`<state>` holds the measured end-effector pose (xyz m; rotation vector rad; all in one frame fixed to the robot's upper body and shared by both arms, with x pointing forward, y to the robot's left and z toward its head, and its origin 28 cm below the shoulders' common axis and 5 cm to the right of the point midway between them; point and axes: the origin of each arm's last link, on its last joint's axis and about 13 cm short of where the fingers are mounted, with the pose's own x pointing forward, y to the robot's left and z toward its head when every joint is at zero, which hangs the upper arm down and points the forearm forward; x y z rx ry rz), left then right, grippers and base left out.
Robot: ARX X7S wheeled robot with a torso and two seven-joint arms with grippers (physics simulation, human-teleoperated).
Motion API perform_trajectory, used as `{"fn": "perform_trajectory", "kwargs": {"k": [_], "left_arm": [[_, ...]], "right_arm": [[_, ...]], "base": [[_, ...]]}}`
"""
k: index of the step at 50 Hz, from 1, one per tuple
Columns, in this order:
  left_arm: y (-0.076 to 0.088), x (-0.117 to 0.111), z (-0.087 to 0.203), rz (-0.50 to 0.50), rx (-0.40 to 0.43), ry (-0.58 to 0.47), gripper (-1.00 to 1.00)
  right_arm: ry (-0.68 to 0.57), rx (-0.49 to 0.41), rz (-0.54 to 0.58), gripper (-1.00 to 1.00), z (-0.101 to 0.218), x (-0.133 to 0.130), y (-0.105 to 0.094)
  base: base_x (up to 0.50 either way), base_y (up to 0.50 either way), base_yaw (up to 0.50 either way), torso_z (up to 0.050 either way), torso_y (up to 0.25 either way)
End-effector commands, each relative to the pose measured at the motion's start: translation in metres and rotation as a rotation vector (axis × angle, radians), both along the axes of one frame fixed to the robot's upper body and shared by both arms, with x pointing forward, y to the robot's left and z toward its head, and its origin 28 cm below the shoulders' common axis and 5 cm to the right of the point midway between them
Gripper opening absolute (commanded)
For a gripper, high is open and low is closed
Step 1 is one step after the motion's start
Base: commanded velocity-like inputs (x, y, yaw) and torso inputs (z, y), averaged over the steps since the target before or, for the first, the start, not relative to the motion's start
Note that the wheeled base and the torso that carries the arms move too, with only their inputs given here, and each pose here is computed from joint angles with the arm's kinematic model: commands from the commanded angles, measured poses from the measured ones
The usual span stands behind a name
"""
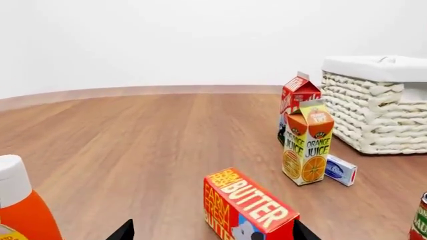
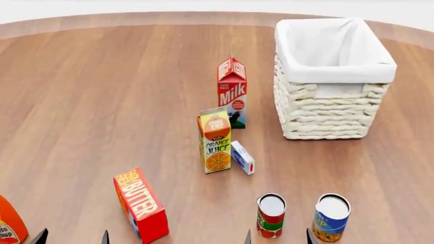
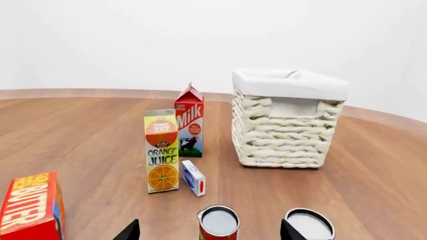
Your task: Pick up the orange juice, and put it in the basket.
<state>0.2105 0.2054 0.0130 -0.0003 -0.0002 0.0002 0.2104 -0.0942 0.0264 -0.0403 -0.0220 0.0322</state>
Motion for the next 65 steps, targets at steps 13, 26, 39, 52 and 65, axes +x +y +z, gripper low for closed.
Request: {"fn": "perform_trajectory", "kwargs": {"k": [13,26,39,52,65], "left_arm": [[0.0,0.0,0.0,0.0,0.0,0.0,1.0],[0.0,0.0,0.0,0.0,0.0,0.0,1.0],[0.0,0.0,0.0,0.0,0.0,0.0,1.0],[0.0,0.0,0.0,0.0,0.0,0.0,1.0],[0.0,0.0,0.0,0.0,0.0,0.0,1.0]], "right_arm": [[0.0,0.009,0.003,1.0,0.0003,-0.0002,0.0001],[0.0,0.015,-0.001,1.0,0.0011,0.0,-0.0003],[-0.006,0.02,-0.009,1.0,0.0038,-0.0003,-0.0024],[-0.009,0.025,-0.013,1.0,0.0073,-0.0001,-0.0041],[-0.01,0.019,-0.008,1.0,0.0075,0.0003,-0.0038]], "base": [[0.23,0.0,0.0,0.0,0.0],[0.24,0.0,0.0,0.0,0.0],[0.25,0.0,0.0,0.0,0.0],[0.26,0.0,0.0,0.0,0.0],[0.26,0.0,0.0,0.0,0.001]]}}
